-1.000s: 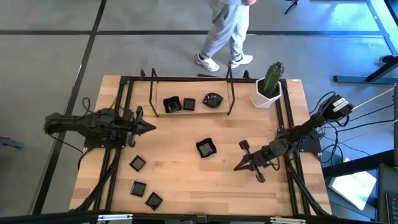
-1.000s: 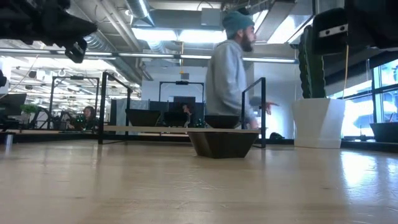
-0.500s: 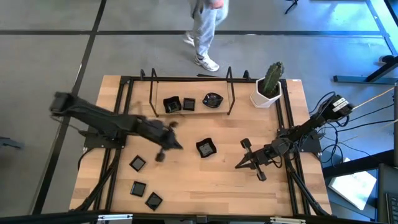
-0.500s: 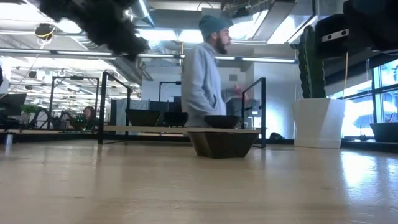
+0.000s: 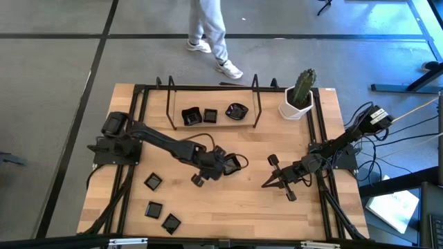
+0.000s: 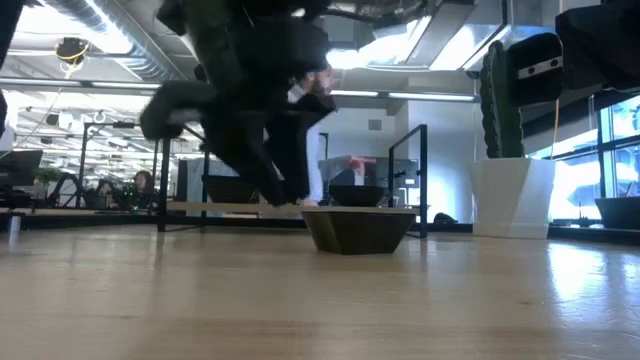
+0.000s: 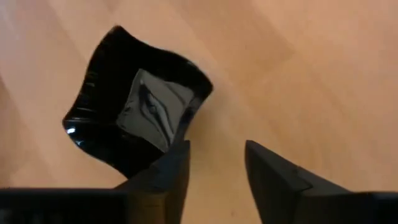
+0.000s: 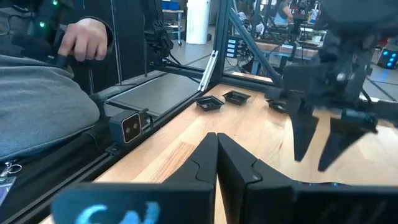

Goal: Pick & Place Mini shaped plates
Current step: Stack the distorted square plate on top of the distorted square plate on the shelf

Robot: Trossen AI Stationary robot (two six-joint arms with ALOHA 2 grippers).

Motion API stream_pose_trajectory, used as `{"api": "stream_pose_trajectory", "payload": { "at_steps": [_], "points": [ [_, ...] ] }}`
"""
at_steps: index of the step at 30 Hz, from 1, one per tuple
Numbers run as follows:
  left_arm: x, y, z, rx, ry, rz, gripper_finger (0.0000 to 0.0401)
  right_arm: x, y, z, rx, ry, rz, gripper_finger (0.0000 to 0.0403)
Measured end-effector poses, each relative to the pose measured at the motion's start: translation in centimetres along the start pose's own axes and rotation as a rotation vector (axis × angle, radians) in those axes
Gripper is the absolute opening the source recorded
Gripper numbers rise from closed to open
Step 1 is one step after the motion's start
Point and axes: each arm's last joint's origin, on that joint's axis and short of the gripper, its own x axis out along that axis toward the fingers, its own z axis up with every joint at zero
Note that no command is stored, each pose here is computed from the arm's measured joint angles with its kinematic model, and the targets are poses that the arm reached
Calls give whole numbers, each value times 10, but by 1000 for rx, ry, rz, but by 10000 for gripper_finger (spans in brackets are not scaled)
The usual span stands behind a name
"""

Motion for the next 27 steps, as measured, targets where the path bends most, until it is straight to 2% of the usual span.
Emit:
{"api": "stream_pose_trajectory", "payload": {
  "at_steps": [4,8,14,27],
  "points": [
    [4,4,1,50,24,82,190,0,0,0,-7,0,-2,9],
    [12,12,-2,50,49,154,210,0,0,0,-5,-1,-2,10],
    [24,18,-9,66,52,103,208,0,0,0,2,-1,-2,10],
    [46,26,-17,93,51,82,190,0,0,0,-9,1,-2,10]
  ]
}}
